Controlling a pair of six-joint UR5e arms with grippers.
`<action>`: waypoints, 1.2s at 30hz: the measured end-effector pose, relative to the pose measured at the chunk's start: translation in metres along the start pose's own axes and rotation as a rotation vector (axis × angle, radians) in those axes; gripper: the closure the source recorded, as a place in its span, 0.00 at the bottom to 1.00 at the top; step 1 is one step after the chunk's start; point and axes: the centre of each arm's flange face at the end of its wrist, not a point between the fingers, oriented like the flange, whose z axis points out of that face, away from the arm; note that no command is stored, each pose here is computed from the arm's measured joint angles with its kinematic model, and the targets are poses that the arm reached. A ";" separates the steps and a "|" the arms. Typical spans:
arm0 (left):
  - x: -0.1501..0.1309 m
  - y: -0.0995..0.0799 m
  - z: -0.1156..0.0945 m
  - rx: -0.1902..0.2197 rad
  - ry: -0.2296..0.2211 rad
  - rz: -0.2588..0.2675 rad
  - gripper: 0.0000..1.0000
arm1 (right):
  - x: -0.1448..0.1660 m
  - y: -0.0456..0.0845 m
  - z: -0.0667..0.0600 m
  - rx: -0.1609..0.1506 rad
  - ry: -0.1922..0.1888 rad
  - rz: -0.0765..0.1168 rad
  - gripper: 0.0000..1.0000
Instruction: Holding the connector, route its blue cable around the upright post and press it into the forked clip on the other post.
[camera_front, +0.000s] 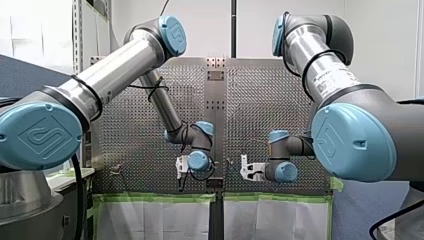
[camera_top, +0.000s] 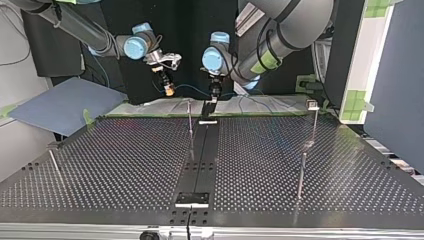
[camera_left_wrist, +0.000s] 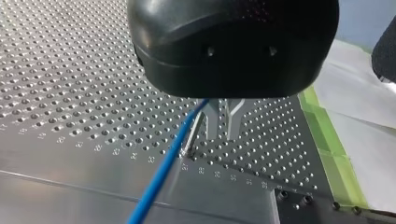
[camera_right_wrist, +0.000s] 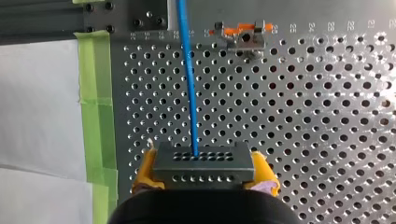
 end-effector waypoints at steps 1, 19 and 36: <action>0.000 0.000 0.000 -0.002 -0.003 -0.001 0.88 | 0.000 0.001 0.000 -0.002 0.001 0.001 1.00; 0.016 -0.015 -0.006 0.050 -0.023 -0.032 0.88 | 0.005 0.016 0.005 -0.030 0.011 0.009 1.00; 0.037 -0.016 0.000 0.063 -0.038 -0.055 0.88 | 0.011 0.041 0.009 -0.073 0.026 0.022 1.00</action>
